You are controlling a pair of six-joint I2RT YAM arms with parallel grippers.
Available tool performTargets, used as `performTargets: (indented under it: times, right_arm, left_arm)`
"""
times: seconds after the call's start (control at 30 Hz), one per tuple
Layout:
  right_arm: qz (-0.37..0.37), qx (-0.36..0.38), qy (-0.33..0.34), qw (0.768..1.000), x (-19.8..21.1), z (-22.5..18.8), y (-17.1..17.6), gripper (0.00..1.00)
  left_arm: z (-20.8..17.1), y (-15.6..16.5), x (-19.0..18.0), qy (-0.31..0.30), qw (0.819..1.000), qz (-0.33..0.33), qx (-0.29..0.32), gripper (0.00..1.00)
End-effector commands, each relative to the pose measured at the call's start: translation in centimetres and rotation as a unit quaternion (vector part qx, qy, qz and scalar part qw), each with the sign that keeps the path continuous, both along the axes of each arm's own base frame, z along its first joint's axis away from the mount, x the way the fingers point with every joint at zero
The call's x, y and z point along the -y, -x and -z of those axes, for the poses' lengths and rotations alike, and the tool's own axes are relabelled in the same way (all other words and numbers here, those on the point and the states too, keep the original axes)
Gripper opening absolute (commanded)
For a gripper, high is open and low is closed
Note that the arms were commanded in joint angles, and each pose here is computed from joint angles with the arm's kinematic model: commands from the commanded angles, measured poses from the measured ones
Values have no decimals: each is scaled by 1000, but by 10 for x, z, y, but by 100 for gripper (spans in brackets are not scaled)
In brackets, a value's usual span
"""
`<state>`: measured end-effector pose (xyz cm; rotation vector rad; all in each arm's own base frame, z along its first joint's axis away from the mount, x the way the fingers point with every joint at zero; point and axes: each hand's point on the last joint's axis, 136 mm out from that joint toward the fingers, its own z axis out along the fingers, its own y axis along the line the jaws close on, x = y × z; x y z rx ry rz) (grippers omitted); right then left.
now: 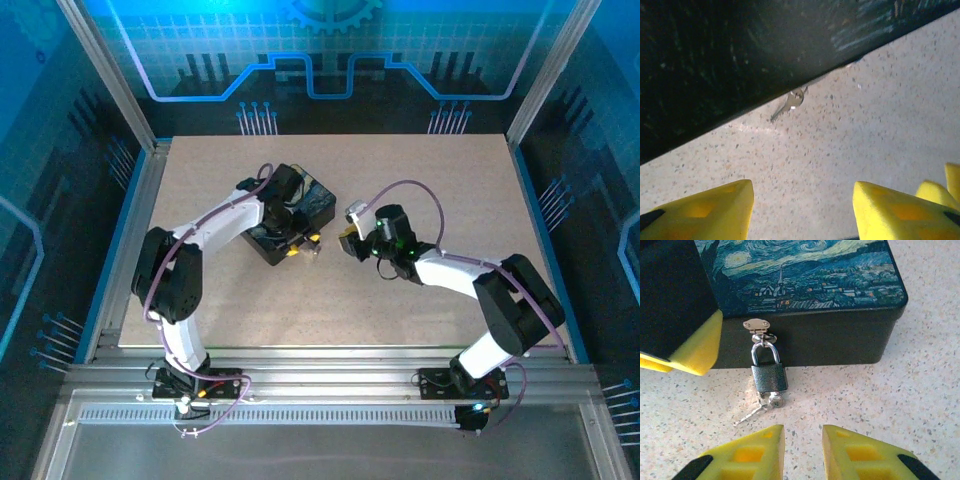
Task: Unlock a padlock with a key
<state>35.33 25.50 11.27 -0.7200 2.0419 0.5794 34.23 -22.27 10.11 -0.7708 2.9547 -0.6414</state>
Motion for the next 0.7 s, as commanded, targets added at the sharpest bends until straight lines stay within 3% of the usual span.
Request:
performTargets:
  times: [0.0,0.37,0.67]
  right_arm:
    - [4,-57,-46,997,-3,7,7,28]
    - [8,-59,-62,996,8,11,6,28]
    - [15,-63,-74,995,23,16,6,28]
  left_arm:
    - [6,-25,3,-40,998,-30,40,57]
    - [45,-55,9,-146,983,-80,75,63]
    - [56,-62,-1,-207,969,-104,87,56]
